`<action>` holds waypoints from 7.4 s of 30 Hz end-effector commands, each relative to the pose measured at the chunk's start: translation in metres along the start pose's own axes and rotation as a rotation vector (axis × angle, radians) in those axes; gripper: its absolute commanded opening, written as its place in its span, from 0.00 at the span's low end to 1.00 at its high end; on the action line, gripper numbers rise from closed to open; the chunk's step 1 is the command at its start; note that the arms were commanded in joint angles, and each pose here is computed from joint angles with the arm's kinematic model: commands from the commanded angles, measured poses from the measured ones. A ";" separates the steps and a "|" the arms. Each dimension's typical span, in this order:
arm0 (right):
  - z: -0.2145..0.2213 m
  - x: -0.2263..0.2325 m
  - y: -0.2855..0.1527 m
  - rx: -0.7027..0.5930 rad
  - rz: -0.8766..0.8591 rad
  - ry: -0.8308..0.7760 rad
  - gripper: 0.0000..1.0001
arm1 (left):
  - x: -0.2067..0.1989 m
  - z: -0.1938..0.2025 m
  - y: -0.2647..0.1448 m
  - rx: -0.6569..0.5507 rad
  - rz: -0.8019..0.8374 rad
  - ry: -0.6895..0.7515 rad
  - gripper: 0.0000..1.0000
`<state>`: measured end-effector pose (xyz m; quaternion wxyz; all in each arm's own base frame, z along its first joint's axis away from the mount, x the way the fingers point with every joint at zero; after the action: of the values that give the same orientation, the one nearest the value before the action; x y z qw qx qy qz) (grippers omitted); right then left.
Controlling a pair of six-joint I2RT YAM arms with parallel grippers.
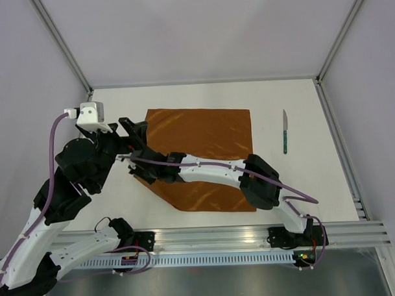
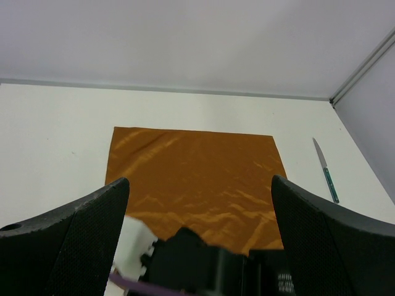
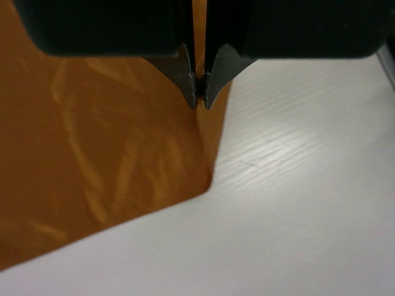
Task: Fold the napkin, place the utensils inside, and roll it up
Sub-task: Fold the napkin at the center of the board, then pick up the knife at the center of the board.
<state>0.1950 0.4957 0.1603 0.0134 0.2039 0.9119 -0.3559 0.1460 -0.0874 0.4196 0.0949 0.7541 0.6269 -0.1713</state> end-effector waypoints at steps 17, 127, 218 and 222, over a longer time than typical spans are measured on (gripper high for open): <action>0.088 -0.182 -0.065 0.128 0.293 0.082 0.00 | -0.019 0.006 0.021 -0.028 0.080 -0.005 1.00; 0.233 -0.419 -0.118 0.246 0.738 0.433 0.00 | -0.059 0.049 0.081 0.074 0.185 0.088 1.00; 0.318 -0.353 -0.285 0.332 0.627 0.815 0.00 | -0.058 0.073 0.077 0.080 0.275 0.006 1.00; 0.275 -0.334 -0.267 0.300 0.560 0.740 0.01 | -0.060 0.070 0.078 0.078 0.276 0.005 1.00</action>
<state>0.3696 -0.0180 0.1512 -0.2746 0.5758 0.6712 -0.3777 0.2040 -0.1796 0.3527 0.0518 0.8346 0.5212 -0.1709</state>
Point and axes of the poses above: each gripper's point midway between its finger pads, its own y axis out along the fingers, its own x axis along the line the jaws close on, z = x × y, the point moved 8 cm from there along -y, back along the fingers, and after that the axes turned 8 degrees about -y, right-handed, at the moved point
